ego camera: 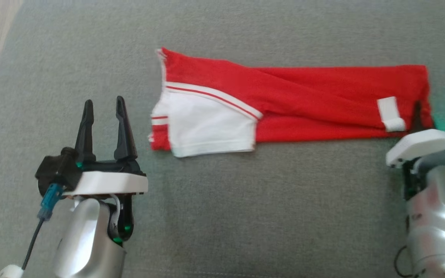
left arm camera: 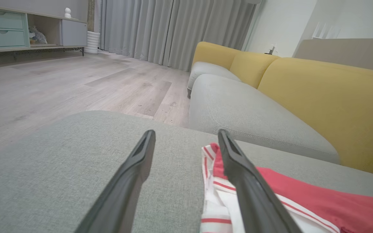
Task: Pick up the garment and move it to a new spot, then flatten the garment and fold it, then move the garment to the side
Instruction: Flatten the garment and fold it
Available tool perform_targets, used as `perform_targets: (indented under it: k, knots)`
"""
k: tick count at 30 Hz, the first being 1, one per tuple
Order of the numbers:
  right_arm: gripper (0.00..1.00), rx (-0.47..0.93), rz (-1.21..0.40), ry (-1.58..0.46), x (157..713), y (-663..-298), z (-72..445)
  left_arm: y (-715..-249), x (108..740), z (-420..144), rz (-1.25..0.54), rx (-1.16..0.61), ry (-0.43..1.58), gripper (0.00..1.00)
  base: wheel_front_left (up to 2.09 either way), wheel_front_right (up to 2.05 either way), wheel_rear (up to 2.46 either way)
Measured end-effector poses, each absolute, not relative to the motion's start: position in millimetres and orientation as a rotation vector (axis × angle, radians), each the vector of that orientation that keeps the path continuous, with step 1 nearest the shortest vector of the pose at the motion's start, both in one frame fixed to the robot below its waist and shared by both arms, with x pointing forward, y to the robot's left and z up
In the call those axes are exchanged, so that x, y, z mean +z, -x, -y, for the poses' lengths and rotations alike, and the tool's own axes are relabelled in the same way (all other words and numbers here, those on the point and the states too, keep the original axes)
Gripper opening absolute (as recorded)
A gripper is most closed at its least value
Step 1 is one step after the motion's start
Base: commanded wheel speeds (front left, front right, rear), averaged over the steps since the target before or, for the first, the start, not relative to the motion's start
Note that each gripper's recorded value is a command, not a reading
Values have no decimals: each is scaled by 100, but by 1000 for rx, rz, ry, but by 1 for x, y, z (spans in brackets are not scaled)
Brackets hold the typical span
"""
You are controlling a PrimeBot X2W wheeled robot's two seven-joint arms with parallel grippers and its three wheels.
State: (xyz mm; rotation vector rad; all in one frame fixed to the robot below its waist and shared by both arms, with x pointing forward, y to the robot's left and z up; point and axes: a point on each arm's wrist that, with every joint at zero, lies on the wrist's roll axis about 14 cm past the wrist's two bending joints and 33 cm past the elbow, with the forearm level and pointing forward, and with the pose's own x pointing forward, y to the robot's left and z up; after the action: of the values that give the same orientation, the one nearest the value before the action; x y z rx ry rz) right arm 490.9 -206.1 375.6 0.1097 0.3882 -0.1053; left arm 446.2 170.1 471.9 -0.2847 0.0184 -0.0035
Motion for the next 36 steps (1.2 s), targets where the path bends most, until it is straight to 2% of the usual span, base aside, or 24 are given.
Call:
perform_targets:
  k: [7, 14, 17, 23, 31, 36]
  knots:
    - [0, -276, -292, -44, 412, -474, 275, -447, 487, -155, 15, -48, 292, 100, 0, 0, 0]
    - [0, -230, -199, -36, 447, -480, 264, -442, 501, -148, 44, -70, 291, 100, 0, 0, 0]
    - [0, -160, -150, -65, 464, -489, 240, -432, 500, -150, 38, -66, 289, 100, 0, 0, 0]
    - [0, 84, -117, -155, 487, -501, 153, -412, 504, -165, 48, -24, 282, 100, 0, 0, 0]
    - [0, 432, -151, -199, 493, -484, 30, -386, 504, -191, 55, 51, 267, 100, 0, 0, 0]
    - [0, 544, -206, -176, 479, -474, -9, -377, 500, -203, 47, 90, 263, 100, 0, 0, 0]
